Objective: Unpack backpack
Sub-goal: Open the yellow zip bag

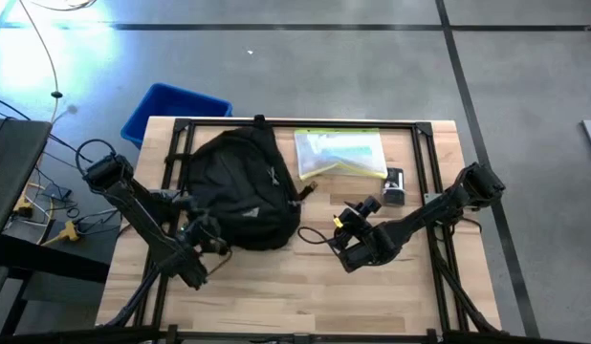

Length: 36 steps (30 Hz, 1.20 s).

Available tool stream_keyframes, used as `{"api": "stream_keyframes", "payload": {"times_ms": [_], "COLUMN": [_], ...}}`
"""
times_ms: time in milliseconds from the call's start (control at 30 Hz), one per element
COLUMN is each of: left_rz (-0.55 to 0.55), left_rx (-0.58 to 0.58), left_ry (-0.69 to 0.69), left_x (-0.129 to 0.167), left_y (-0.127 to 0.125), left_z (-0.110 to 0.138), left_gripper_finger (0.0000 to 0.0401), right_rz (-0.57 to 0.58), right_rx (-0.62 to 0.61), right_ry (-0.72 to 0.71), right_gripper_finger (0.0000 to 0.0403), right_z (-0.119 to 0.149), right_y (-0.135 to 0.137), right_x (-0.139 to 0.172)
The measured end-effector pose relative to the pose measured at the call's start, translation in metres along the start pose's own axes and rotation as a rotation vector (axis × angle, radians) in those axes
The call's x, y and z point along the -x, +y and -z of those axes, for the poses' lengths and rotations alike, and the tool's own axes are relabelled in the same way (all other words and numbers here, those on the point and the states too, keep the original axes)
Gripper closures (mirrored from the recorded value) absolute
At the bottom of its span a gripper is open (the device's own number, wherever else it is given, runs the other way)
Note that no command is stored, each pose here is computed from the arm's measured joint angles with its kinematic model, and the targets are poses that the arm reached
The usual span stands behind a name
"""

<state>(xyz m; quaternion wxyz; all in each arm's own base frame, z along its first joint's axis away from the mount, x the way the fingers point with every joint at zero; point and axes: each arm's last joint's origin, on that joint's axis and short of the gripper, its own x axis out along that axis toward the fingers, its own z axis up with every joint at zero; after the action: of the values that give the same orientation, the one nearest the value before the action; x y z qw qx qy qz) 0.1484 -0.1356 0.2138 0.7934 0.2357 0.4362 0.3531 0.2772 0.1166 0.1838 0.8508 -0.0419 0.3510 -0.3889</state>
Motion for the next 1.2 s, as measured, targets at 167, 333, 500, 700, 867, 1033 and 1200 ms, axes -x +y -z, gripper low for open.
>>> {"api": "stream_keyframes", "payload": {"times_ms": [167,333,500,700,867,1033,1200], "left_rz": [-0.054,-0.029,0.062,0.177,0.263,0.222,0.191], "left_rx": [0.0,0.085,0.152,0.257,0.279,0.15,0.246], "left_ry": [0.1,0.185,0.152,-0.077,-0.219,-0.215,-0.237], "left_x": [-0.021,-0.026,-0.003,0.033,0.054,0.052,0.04], "left_y": [0.005,0.011,0.012,0.017,0.018,0.019,0.013], "left_z": [0.023,0.036,0.018,-0.01,-0.024,-0.014,-0.004], "left_gripper_finger": [0.0304,0.0245,0.0228,0.0237,0.0239,0.0239,0.0239], "right_rz": [-0.001,-0.016,-0.085,-0.108,-0.089,-0.039,-0.08], "right_rx": [0.001,0.009,0.146,0.406,0.599,0.626,0.692], "right_ry": [0.001,0.024,0.102,0.059,0.112,0.141,0.025], "right_gripper_finger": [0.0171,0.0171,0.0171,0.0181,0.0203,0.0221,0.0226], "right_z": [0.0,0.0,-0.003,-0.016,-0.024,-0.033,-0.048], "right_y": [0.0,0.0,0.003,0.012,0.004,-0.015,-0.014], "right_x": [0.0,-0.001,-0.011,-0.046,-0.098,-0.136,-0.145]}}
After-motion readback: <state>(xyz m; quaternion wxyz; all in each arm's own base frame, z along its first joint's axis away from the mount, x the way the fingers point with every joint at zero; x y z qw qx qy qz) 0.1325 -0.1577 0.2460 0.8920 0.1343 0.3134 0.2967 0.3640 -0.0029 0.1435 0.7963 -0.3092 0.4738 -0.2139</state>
